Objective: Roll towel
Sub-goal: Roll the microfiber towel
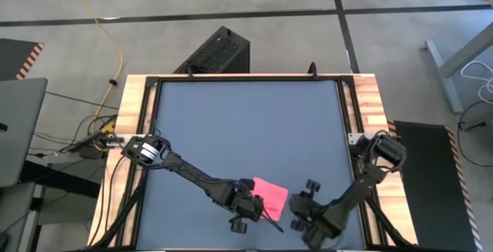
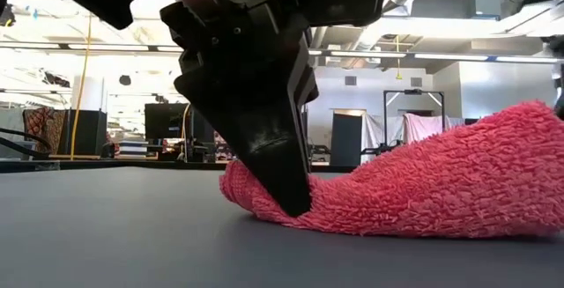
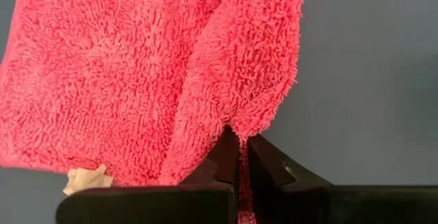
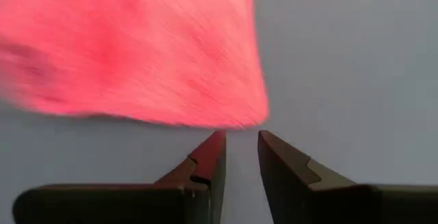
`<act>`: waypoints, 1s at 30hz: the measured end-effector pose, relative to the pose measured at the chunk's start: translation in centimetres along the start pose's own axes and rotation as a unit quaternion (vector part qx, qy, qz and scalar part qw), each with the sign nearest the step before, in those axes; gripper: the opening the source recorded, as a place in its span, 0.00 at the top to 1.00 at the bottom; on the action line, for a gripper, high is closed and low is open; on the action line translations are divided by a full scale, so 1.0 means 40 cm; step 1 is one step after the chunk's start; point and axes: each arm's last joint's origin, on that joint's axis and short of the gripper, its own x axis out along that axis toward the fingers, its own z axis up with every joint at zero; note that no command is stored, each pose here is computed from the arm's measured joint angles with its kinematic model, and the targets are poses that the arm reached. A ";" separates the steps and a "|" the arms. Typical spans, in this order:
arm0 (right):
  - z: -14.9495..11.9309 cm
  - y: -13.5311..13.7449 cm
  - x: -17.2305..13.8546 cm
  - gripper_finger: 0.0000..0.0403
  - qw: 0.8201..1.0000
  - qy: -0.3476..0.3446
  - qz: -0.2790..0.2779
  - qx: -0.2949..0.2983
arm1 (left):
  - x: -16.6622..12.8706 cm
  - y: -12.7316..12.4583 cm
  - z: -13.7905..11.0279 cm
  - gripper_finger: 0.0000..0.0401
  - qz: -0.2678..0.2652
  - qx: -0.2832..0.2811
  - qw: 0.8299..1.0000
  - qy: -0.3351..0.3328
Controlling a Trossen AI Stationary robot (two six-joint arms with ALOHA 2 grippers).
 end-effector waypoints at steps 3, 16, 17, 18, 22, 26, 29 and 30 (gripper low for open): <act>-0.003 0.026 -0.051 0.72 0.997 -0.061 0.051 -0.008 | 0.000 0.002 0.005 1.00 -0.005 -0.002 1.000 -0.006; 0.005 0.145 -0.081 0.52 0.942 -0.234 0.102 -0.216 | -0.001 0.018 0.020 1.00 -0.045 -0.008 0.999 -0.017; 0.010 0.145 -0.082 0.50 0.941 -0.241 0.093 -0.218 | -0.001 0.017 0.020 1.00 -0.044 -0.007 0.999 -0.017; 0.016 0.144 -0.078 0.49 0.941 -0.244 0.087 -0.217 | -0.001 0.017 0.020 1.00 -0.044 -0.003 0.999 -0.018; 0.041 0.134 -0.053 0.47 0.952 -0.231 0.083 -0.186 | -0.001 0.017 0.021 1.00 -0.045 0.005 0.999 -0.020; 0.062 0.127 -0.029 0.47 0.961 -0.210 0.094 -0.152 | 0.000 0.019 0.021 1.00 -0.045 0.007 0.999 -0.020; 0.070 0.125 -0.019 0.52 0.968 -0.189 0.116 -0.118 | 0.000 0.019 0.021 1.00 -0.045 0.007 0.999 -0.020; 0.069 0.124 -0.017 0.54 0.970 -0.184 0.119 -0.105 | 0.000 0.019 0.021 1.00 -0.045 0.007 0.999 -0.020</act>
